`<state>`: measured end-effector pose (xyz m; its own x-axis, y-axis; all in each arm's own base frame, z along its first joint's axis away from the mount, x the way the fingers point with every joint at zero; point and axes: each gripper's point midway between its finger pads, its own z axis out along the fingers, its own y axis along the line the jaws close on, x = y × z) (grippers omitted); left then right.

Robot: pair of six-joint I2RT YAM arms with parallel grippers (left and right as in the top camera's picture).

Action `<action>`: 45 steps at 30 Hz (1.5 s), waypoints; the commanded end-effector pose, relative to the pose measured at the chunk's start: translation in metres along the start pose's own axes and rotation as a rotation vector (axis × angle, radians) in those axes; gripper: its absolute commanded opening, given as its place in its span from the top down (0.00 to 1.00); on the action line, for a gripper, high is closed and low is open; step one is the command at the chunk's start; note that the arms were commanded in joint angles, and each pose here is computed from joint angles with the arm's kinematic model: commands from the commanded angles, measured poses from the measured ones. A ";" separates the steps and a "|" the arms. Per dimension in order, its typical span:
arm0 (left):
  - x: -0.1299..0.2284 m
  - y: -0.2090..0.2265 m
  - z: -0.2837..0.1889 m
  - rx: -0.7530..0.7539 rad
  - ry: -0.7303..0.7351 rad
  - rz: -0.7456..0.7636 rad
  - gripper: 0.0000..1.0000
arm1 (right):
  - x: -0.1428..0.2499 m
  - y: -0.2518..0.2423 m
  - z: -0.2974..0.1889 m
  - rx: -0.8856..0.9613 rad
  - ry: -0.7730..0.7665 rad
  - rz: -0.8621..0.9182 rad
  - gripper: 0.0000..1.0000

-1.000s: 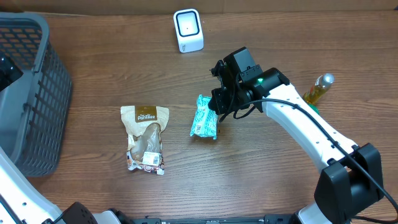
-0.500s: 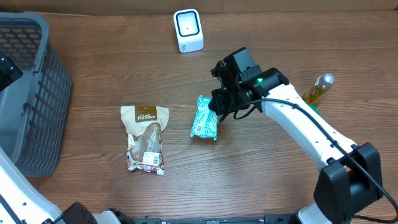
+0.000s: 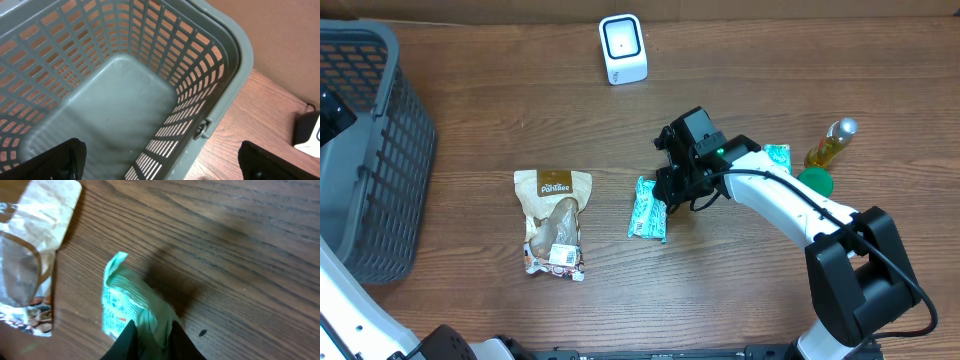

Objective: Scan the item barcode

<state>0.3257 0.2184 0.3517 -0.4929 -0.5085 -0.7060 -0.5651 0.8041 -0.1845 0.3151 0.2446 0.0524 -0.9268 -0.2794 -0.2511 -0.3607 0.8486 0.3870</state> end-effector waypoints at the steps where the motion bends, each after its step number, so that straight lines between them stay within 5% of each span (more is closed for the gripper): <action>1: 0.001 -0.002 0.003 0.012 0.008 -0.006 0.00 | 0.005 0.001 0.006 -0.014 -0.001 -0.006 0.80; 3: 0.001 -0.002 0.003 0.012 0.008 -0.006 0.00 | 0.006 -0.001 0.009 -0.015 -0.007 -0.006 0.63; 7: 0.002 -0.002 0.003 0.012 0.008 -0.006 0.00 | 0.002 -0.001 0.009 -0.019 -0.027 0.009 0.53; 16: 0.001 -0.002 0.003 0.012 0.008 -0.006 0.00 | -0.005 -0.020 -0.004 -0.004 -0.027 0.442 0.65; 27: 0.002 -0.002 0.003 0.012 0.008 -0.006 0.01 | 0.032 -0.015 0.020 0.083 0.030 0.461 0.58; 45: 0.002 -0.002 0.003 0.012 0.008 -0.006 0.00 | 0.035 -0.007 0.030 0.057 0.010 0.465 0.59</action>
<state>0.3257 0.2184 0.3517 -0.4929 -0.5085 -0.7060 -0.5649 0.8042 -0.1848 0.2949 0.2392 0.0162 -0.9892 0.1299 -0.0672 0.0919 0.9096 0.4051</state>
